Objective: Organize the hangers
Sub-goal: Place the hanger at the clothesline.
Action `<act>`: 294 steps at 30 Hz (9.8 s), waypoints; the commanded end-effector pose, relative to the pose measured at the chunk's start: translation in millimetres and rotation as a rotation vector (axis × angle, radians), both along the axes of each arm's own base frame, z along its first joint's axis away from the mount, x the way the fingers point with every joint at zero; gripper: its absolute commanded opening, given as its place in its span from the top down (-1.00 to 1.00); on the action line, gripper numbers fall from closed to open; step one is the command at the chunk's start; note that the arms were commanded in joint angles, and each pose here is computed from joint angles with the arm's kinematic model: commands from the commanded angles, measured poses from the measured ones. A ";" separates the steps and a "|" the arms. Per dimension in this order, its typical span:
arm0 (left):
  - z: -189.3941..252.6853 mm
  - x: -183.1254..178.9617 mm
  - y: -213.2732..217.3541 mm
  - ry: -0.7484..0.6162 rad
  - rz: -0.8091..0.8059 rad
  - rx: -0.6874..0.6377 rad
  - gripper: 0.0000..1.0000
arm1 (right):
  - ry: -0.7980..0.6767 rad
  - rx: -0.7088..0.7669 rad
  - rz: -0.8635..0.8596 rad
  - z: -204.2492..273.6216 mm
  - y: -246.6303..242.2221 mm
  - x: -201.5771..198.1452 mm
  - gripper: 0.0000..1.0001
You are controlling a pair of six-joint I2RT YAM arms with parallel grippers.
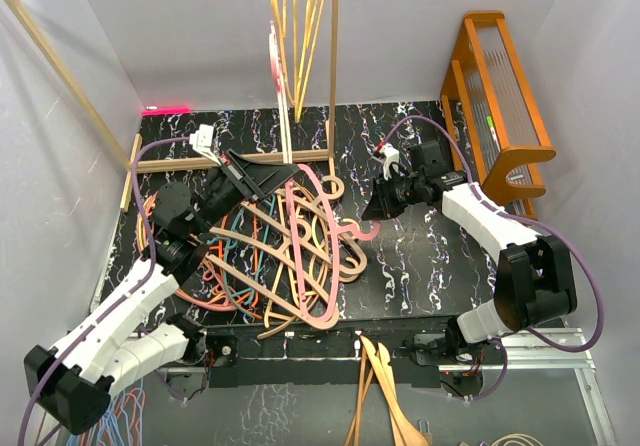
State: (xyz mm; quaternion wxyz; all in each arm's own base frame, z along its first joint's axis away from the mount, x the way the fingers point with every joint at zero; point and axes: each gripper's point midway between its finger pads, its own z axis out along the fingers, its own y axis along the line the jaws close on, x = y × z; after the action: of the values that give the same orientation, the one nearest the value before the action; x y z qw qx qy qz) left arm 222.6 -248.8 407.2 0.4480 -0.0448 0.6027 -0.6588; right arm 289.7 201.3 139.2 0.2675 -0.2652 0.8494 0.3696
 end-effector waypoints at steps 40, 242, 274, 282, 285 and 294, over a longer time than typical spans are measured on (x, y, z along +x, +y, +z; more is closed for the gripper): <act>99.2 128.7 71.0 -0.022 0.239 -0.038 1.00 | -0.038 0.022 0.034 0.0 5.7 7.3 0.84; 27.0 121.7 240.4 -0.050 0.779 1.258 1.00 | -0.124 0.259 0.078 152.8 26.1 -1.7 -0.97; 46.3 200.0 251.2 -0.036 0.752 1.241 1.00 | -0.429 0.137 0.066 132.5 7.3 44.7 -0.97; 56.2 214.0 253.1 -0.061 0.764 1.197 1.00 | -0.289 0.170 0.115 124.4 16.2 43.3 -0.97; 45.1 218.6 252.6 -0.039 0.734 1.196 1.00 | -0.258 0.181 0.130 122.5 18.6 42.8 -0.97; 20.5 217.1 249.5 0.005 0.655 1.206 1.00 | -0.261 0.210 0.215 127.0 18.7 44.4 -0.97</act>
State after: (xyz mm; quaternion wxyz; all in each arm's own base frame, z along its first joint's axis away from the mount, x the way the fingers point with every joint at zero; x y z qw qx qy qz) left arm 447.4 4.9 426.7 0.5713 0.0247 0.8200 -0.0237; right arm 326.9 222.1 239.1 0.3235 -0.3359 0.7665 0.4415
